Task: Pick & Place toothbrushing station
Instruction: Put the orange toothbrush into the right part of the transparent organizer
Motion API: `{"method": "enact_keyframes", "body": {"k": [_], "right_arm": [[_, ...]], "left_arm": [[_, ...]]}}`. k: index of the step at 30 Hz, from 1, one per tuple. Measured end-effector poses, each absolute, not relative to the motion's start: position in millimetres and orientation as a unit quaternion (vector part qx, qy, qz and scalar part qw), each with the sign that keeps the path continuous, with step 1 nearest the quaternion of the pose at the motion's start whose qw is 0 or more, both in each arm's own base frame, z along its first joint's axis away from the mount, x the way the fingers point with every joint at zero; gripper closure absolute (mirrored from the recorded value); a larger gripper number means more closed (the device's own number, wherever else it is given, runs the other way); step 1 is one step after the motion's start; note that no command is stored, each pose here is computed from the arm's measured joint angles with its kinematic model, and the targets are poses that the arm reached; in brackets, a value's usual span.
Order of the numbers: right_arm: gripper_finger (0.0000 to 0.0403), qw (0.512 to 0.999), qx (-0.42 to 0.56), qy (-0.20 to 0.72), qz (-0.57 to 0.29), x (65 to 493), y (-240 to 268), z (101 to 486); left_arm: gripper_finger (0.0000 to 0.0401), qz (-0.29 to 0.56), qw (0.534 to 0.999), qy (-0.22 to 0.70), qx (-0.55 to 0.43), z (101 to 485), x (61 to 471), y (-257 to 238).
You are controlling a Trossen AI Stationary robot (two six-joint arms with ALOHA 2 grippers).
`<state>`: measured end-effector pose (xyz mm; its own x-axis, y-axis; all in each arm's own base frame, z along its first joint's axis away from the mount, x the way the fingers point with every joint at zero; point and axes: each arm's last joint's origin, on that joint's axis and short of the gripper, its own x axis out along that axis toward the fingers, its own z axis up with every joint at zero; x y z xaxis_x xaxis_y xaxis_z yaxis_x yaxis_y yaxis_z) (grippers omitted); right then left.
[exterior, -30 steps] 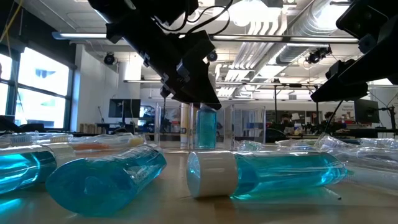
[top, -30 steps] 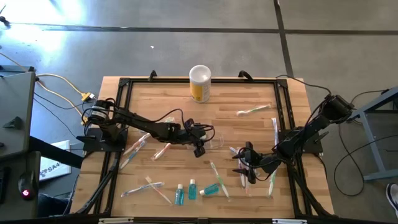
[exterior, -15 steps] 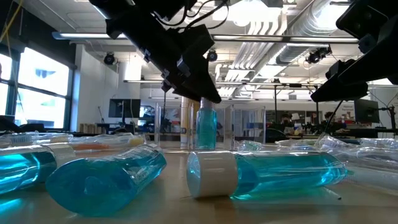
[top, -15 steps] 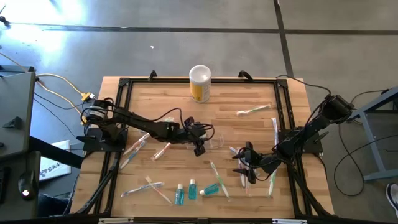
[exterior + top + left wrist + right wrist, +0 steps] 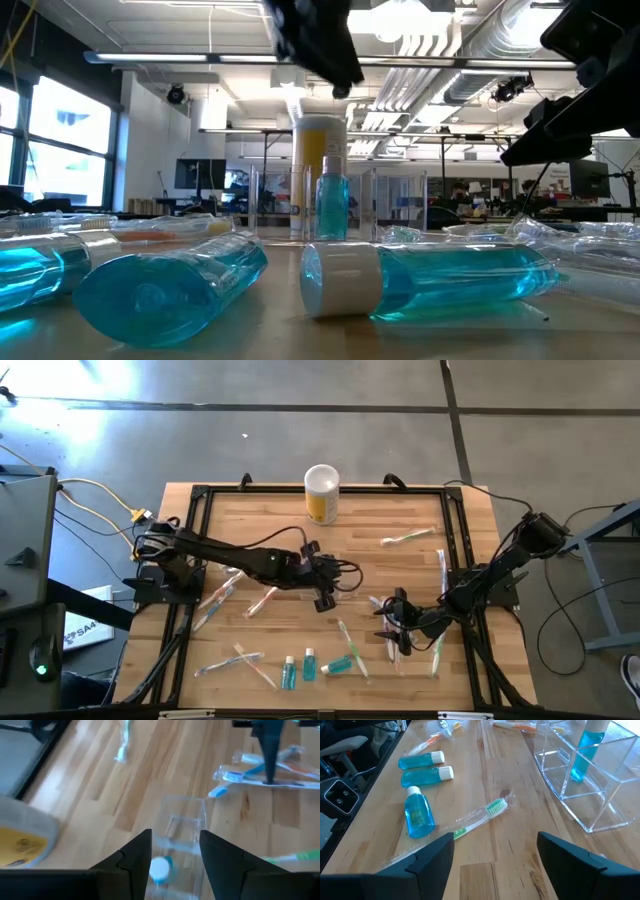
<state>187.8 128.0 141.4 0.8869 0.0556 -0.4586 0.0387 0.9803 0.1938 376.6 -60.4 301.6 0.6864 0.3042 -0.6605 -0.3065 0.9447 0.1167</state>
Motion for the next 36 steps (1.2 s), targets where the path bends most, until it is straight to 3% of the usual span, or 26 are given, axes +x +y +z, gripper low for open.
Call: {"method": "enact_keyframes", "body": {"k": [8,13,19,29,36], "right_arm": [[0.0126,0.965,0.099,0.242,0.008,186,130,141],[0.0126,0.965,0.1,0.24,0.01,186,131,141],[0.0126,0.966,0.102,0.237,0.011,186,131,142],[0.0126,0.967,0.098,0.236,0.012,186,131,142],[0.0126,0.965,0.096,0.242,0.011,186,130,141]], "left_arm": [[0.024,0.202,0.845,0.488,-0.085,325,337,-86],[0.024,0.26,0.784,0.556,-0.094,306,317,-90],[0.024,0.3,0.745,0.588,-0.091,271,308,-84],[0.024,0.277,0.717,0.622,-0.15,208,310,-49],[0.024,0.276,0.702,0.625,-0.199,187,308,-25]]}}
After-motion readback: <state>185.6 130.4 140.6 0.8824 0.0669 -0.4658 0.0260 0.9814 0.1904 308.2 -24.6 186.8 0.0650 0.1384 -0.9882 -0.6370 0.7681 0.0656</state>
